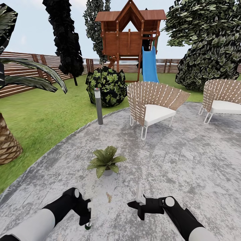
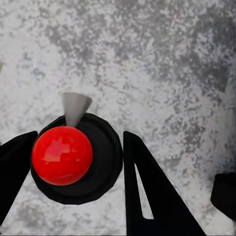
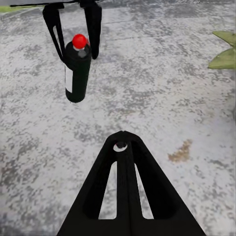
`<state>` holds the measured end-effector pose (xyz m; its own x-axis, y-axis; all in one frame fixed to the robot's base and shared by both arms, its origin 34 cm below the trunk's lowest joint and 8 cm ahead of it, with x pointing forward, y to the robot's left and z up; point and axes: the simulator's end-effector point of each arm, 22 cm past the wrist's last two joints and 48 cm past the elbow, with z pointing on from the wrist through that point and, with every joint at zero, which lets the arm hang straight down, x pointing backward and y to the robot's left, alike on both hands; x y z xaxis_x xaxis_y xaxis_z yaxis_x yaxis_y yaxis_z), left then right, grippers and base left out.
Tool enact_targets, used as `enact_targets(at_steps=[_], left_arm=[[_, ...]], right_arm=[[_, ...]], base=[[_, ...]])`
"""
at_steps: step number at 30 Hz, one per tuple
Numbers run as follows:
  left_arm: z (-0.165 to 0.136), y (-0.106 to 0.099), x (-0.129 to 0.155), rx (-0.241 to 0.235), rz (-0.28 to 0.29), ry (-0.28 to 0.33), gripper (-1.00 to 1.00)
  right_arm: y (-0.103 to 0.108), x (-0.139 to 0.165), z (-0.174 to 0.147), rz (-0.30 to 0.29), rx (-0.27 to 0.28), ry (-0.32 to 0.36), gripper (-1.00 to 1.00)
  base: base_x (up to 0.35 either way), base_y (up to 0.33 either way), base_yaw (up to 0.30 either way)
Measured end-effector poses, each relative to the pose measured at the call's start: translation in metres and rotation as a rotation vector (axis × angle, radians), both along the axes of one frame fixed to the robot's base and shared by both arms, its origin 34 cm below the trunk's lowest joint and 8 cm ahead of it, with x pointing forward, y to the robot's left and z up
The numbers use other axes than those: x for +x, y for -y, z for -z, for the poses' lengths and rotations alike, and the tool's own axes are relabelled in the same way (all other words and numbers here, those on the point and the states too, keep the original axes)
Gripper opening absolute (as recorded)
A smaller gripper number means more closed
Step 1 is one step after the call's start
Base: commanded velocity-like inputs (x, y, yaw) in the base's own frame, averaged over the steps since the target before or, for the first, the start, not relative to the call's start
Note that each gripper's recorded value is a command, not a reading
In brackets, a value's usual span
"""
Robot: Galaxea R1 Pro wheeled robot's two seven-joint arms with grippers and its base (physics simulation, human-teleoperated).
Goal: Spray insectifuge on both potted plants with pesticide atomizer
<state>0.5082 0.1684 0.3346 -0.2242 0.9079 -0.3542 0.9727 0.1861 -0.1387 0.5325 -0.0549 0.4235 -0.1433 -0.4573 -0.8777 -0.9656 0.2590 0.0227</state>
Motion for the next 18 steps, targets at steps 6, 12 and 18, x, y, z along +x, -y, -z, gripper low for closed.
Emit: enact_targets(at_steps=[6, 12, 18], left_arm=[[0.037, -0.086, -0.018, 0.116, -0.169, 0.006, -1.00], [0.041, -0.077, 0.017, -0.025, -0.521, 0.118, -1.00], [0.051, -0.100, 0.024, -0.162, -0.898, 0.223, -1.00]], right_arm=[[0.014, -0.019, 0.032, 0.038, -0.027, -0.097, 1.00], [0.085, -0.028, 0.104, 0.307, -0.176, -0.181, 1.00], [0.168, -0.014, 0.131, 0.735, -0.188, -0.153, 1.00]], base=[[0.000, 0.000, 0.000], [0.000, 0.000, 0.000], [0.000, 0.000, 0.000]])
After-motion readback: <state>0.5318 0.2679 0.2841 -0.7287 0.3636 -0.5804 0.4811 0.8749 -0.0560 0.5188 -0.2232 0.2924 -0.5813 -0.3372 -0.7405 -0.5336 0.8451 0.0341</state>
